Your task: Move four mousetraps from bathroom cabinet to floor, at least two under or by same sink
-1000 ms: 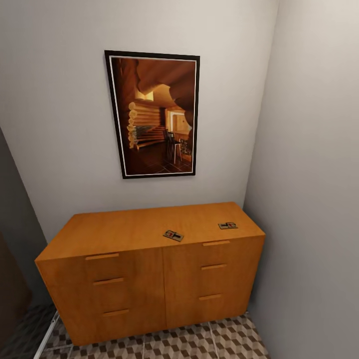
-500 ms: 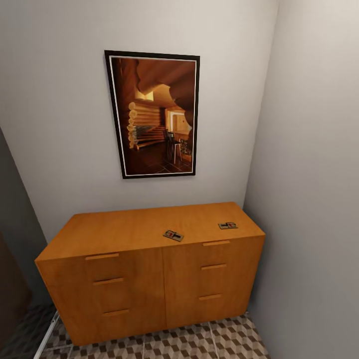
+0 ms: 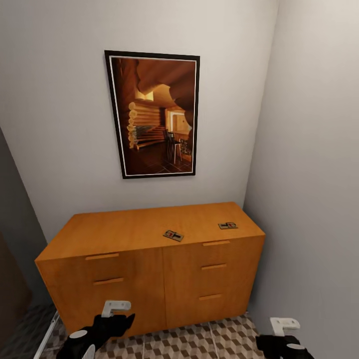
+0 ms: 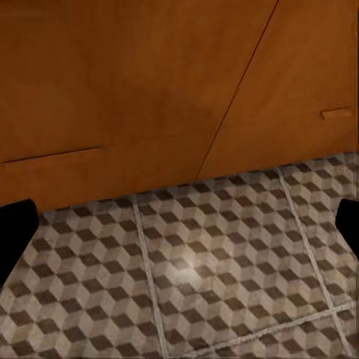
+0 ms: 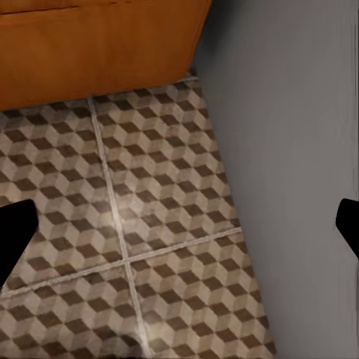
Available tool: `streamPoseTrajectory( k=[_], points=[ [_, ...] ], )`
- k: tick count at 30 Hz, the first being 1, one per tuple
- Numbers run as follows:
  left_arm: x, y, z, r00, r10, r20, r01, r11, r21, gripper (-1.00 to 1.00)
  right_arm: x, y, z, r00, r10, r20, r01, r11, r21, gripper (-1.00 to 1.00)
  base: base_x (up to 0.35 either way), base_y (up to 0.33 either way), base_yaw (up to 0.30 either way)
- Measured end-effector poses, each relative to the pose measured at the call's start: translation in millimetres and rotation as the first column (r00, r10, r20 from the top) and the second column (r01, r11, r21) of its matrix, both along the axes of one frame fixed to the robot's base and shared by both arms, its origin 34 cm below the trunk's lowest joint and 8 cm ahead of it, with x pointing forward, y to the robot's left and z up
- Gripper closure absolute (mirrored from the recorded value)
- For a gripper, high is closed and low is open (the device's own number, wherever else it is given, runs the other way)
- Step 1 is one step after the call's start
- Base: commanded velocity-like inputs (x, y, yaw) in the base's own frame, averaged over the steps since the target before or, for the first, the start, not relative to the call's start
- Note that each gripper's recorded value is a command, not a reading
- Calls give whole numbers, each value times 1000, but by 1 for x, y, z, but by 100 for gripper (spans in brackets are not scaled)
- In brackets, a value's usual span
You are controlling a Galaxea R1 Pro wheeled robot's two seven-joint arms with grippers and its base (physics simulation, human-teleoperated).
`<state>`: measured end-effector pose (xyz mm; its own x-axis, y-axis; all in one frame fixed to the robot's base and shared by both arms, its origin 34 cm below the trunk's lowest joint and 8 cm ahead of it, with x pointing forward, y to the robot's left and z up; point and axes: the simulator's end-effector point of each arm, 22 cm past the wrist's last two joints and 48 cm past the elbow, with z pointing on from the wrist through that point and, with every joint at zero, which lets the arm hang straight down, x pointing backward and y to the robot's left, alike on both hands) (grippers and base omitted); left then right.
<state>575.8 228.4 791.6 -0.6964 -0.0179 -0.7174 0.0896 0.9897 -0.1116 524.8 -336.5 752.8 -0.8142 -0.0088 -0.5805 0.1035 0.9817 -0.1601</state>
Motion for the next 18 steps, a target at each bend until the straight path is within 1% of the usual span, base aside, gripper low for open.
streamPoseTrajectory(
  k=[2, 7, 8, 12, 18],
  points=[
    [11, -5, 16, 1000, -8, 27, 9, 1000, -6, -100, 8, -2, 11, 1000, -5, 22, 5, 1000, -1, -100, 0, 0, 0],
    [30, -12, 46, 997, -22, 73, 24, 1000, -15, -100, 25, -4, 31, 998, -8, 68, 8, 1000, -3, -100, 0, 0, 0],
    [37, -15, 57, 996, -28, 88, 29, 999, -17, -100, 32, -4, 40, 996, -9, 84, 9, 1000, -4, -100, 0, 0, 0],
    [53, -20, 80, 992, -37, 120, 40, 999, -22, -100, 48, -4, 59, 994, -12, 109, 12, 1000, -3, -100, 0, 0, 0],
    [84, -33, 131, 980, -57, 189, 64, 997, -34, -100, 84, -4, 105, 989, -20, 148, 19, 1000, 3, -100, 0, 0, 0]
  ],
)
